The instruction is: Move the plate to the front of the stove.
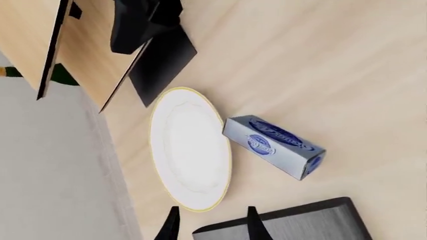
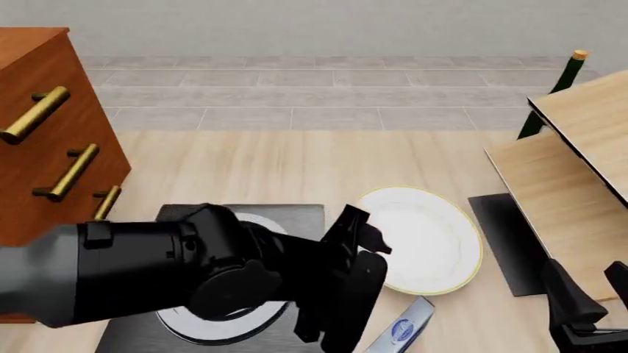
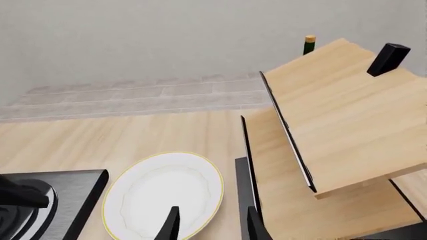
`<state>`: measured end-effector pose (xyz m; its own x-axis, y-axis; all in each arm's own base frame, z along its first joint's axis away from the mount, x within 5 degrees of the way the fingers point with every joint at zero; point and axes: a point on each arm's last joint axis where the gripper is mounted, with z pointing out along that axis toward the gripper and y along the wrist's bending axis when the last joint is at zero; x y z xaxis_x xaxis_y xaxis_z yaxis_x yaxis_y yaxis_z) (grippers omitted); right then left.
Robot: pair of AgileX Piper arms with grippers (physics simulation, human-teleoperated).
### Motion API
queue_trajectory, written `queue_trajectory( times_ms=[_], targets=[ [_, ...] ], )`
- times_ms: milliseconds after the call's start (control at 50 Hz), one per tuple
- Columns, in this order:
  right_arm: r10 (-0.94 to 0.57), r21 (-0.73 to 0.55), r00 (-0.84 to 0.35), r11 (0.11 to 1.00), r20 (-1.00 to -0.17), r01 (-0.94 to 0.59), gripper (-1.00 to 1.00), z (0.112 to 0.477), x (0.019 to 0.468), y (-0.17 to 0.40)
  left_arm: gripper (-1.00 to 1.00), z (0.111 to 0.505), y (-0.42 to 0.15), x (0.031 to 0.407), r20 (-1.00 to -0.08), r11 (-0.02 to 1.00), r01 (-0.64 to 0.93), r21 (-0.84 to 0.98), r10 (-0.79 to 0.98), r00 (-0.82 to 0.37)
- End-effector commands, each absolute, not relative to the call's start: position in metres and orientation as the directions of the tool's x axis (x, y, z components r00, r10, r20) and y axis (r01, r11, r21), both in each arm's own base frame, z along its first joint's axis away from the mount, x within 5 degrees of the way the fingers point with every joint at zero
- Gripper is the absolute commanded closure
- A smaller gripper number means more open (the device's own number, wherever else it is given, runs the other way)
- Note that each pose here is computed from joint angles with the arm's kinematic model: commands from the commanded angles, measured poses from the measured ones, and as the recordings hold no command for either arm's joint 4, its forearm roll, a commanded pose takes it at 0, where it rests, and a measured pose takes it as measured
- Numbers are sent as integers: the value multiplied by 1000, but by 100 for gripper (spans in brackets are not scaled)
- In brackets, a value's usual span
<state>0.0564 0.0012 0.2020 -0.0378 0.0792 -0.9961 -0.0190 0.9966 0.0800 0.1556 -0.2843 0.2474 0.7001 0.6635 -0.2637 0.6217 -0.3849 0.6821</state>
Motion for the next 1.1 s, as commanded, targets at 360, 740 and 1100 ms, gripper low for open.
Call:
queue_trajectory(
  times_ms=[360, 740, 1100],
  targets=[
    [92, 93, -47, 996, -995, -19, -100, 201, 56, 1, -100, 219, -294, 168, -249, -404, 637, 656, 682, 688],
    [91, 92, -42, 996, -995, -19, -100, 202, 56, 1, -100, 204, -303, 182, -239, -397, 635, 662, 691, 682],
    [95, 95, -42, 995, -995, -10, -100, 202, 56, 1, -100, 202, -311, 194, -226, -397, 623, 674, 692, 685]
  ],
)
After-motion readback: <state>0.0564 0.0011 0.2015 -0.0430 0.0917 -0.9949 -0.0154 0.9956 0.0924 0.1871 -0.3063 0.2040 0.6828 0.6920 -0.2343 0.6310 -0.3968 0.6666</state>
